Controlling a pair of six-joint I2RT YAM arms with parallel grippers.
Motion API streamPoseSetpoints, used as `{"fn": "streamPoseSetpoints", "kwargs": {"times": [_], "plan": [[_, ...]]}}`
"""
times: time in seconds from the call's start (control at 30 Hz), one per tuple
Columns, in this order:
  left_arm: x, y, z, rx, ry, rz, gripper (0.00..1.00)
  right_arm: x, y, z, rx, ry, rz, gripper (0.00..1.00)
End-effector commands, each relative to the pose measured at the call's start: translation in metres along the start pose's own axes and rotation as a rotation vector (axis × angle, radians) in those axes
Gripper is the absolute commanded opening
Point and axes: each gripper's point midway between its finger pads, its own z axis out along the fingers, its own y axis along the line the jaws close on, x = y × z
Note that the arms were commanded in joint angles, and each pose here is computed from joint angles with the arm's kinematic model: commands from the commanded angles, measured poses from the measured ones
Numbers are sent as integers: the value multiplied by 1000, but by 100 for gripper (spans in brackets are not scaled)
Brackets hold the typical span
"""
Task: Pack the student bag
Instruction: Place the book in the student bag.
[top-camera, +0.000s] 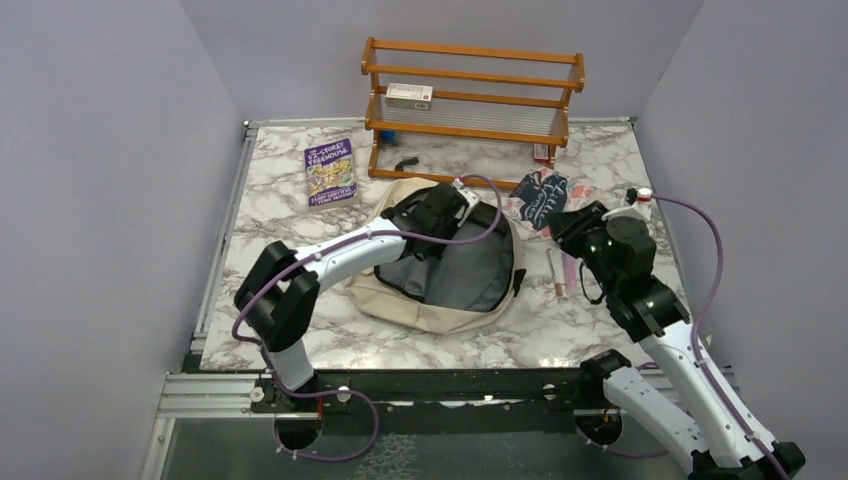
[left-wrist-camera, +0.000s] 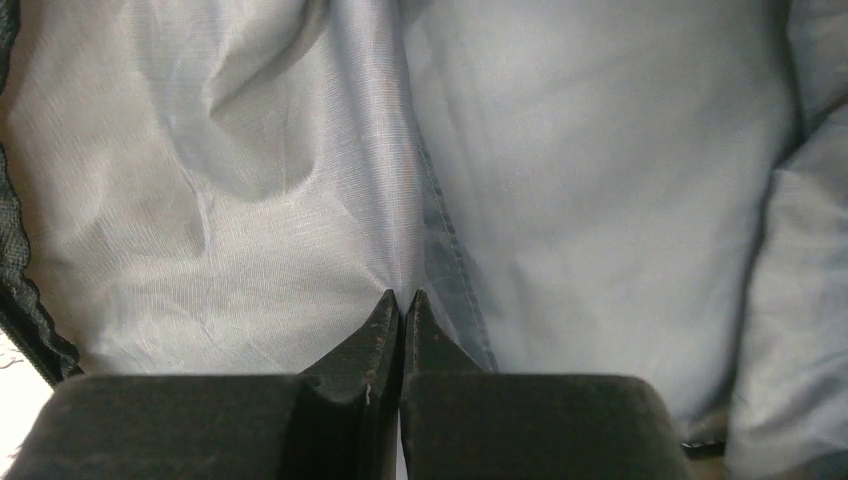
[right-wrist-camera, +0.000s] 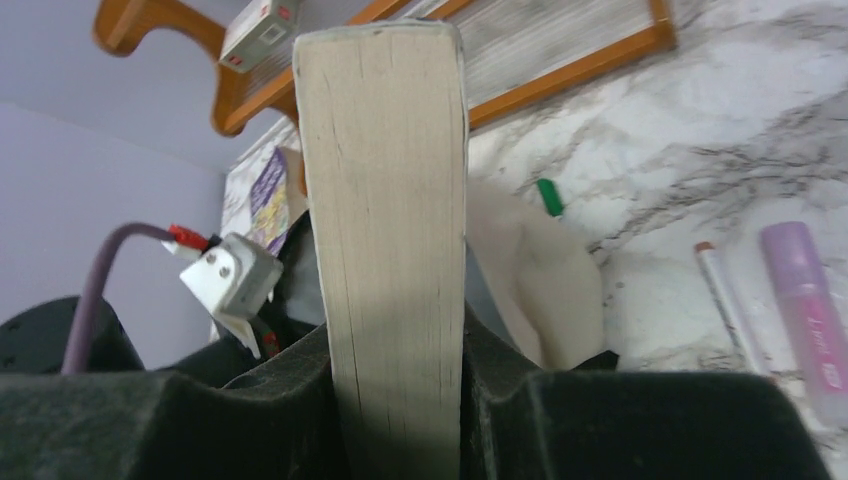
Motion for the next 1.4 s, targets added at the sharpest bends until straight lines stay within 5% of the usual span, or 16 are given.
{"fn": "streamPoseSetpoints", "kwargs": {"times": [0.0, 0.5, 0.8, 1.07, 1.37], "plan": [[-42, 7, -29, 135, -171, -150, 0, -21, 65, -7, -276, -24, 39, 1], [-80, 19, -57, 216, -318, -319, 0, 68, 80, 8, -329, 411, 299, 0], [-92, 15, -64, 250, -353, -360, 0, 94, 49, 19, -208, 453, 313, 1], [-93, 12, -73, 275, -368, -357, 0, 114, 75, 31, -357, 549, 291, 1], [-105, 7, -86, 320, -397, -376, 0, 117, 116, 48, -529, 500, 337, 1]]}}
